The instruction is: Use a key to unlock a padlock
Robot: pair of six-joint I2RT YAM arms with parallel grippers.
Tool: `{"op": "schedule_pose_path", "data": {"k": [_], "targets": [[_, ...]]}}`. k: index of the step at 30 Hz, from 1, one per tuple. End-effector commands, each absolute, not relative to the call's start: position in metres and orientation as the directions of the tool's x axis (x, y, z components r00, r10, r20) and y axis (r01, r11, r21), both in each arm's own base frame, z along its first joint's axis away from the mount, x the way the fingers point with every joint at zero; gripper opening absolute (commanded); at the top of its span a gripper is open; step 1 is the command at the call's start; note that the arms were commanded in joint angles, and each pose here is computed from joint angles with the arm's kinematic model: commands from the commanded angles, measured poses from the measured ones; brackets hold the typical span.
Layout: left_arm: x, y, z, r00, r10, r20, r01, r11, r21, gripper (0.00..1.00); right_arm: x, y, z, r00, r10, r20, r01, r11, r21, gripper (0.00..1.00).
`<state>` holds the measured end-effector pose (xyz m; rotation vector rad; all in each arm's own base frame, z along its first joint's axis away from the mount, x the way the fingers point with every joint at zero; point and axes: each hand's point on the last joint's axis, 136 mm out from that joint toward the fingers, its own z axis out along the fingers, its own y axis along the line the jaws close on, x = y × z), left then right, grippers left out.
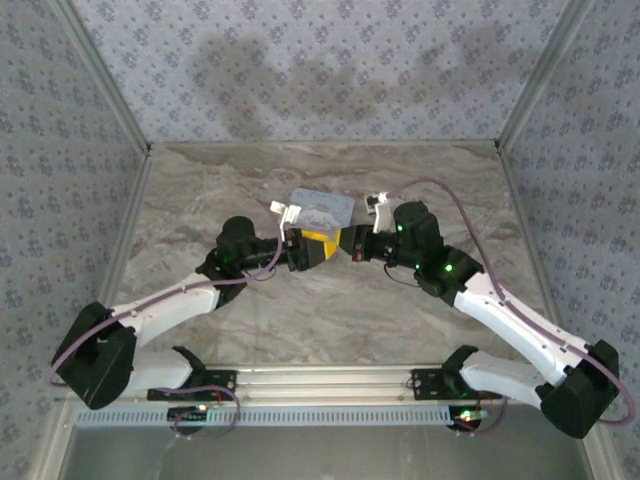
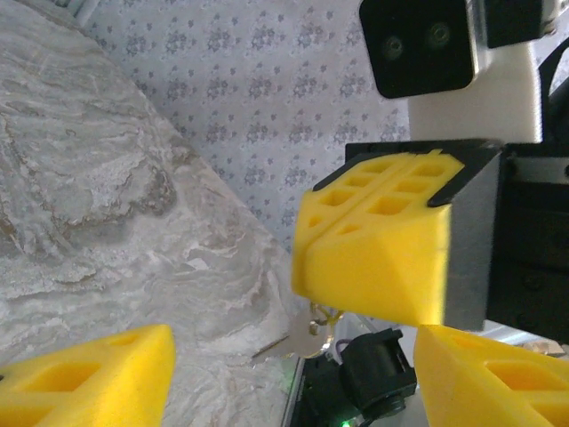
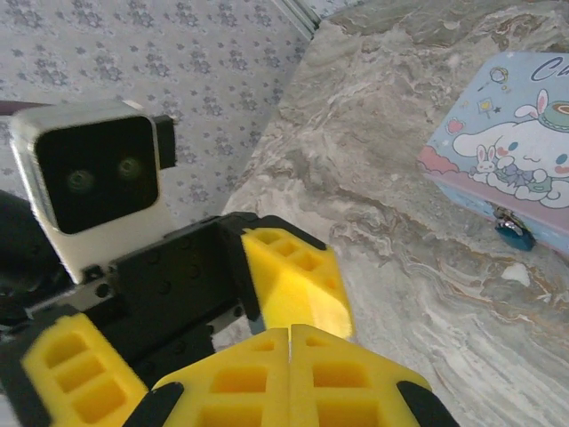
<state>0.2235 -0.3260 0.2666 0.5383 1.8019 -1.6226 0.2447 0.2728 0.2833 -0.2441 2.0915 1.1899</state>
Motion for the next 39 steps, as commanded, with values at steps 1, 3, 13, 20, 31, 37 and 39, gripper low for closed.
{"op": "schedule_pose_path", "data": {"k": [1, 3, 13, 20, 31, 37, 39], "targets": [[0.217, -0.336, 0.287, -0.652, -0.102, -0.751, 0.746, 0.092, -0.66, 0.71, 0.24, 0.272, 0.29, -0.743, 0.19, -0.642, -0.475, 0.526, 0.706, 0.0], [0.217, -0.337, 0.287, -0.656, -0.104, -0.748, 0.744, 0.083, -0.663, 0.69, 0.24, 0.273, 0.291, -0.744, 0.192, -0.64, -0.475, 0.52, 0.709, 0.0], [0.216, -0.352, 0.285, -0.677, -0.078, -0.732, 0.731, 0.045, -0.681, 0.63, 0.241, 0.274, 0.295, -0.75, 0.21, -0.627, -0.474, 0.492, 0.731, 0.0], [0.211, -0.356, 0.29, -0.663, -0.091, -0.743, 0.746, 0.005, -0.666, 0.68, 0.243, 0.273, 0.298, -0.764, 0.243, -0.598, -0.456, 0.454, 0.766, 0.0], [0.198, -0.354, 0.296, -0.587, -0.134, -0.798, 0.807, -0.013, -0.591, 0.68, 0.249, 0.265, 0.298, -0.79, 0.291, -0.539, -0.399, 0.424, 0.813, 0.0], [0.193, -0.347, 0.3, -0.555, -0.156, -0.817, 0.828, -0.008, -0.561, 0.68, 0.254, 0.26, 0.294, -0.797, 0.314, -0.516, -0.365, 0.43, 0.826, 0.0], [0.191, -0.347, 0.298, -0.551, -0.139, -0.823, 0.831, 0.001, -0.557, 0.68, 0.255, 0.26, 0.295, -0.799, 0.319, -0.51, -0.364, 0.419, 0.832, 0.0]]}}
